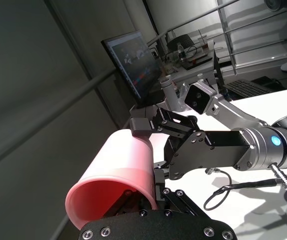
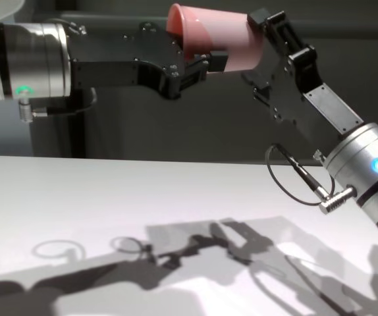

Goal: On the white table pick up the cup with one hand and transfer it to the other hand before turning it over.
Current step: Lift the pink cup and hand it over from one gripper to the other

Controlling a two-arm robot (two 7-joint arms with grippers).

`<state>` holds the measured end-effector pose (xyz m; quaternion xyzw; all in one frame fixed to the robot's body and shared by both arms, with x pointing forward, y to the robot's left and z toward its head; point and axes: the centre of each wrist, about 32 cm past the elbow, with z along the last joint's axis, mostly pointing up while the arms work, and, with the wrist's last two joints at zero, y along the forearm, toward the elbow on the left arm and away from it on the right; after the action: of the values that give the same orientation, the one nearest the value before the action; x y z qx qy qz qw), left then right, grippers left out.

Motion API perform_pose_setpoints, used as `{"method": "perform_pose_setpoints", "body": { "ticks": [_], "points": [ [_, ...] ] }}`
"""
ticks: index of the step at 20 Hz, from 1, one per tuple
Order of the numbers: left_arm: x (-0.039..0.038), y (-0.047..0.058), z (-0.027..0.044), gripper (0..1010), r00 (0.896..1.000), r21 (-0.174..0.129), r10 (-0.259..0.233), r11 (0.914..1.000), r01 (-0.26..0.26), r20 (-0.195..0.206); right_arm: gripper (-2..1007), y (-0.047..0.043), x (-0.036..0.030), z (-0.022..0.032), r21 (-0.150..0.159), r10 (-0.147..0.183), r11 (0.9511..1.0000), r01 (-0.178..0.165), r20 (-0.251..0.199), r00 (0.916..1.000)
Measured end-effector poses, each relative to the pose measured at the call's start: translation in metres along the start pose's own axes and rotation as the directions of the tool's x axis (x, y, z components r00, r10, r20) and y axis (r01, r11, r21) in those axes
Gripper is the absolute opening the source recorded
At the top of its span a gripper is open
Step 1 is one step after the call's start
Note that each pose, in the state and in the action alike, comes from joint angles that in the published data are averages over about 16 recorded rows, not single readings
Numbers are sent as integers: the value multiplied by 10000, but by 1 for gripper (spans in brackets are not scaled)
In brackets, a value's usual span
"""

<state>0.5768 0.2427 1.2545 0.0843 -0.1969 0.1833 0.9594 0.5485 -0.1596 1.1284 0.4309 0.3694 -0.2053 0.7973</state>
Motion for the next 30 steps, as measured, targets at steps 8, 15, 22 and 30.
{"method": "perform_pose_setpoints", "body": {
  "ticks": [8,15,22,30],
  "points": [
    [0,0,0,38,10000,0,0,10000,0,0,1002,58,55,-26,-24,318,9995,-319,-299,9990],
    [0,0,0,38,10000,0,0,10000,0,0,1002,101,75,-56,-88,567,9983,-572,-494,9972],
    [0,0,0,38,10000,0,0,10000,0,0,1002,122,81,-90,-110,698,9974,-706,-587,9958],
    [0,0,0,38,10000,1,0,10000,0,0,1002,137,116,-125,-101,711,9974,-719,-652,9953]
  ]
}}
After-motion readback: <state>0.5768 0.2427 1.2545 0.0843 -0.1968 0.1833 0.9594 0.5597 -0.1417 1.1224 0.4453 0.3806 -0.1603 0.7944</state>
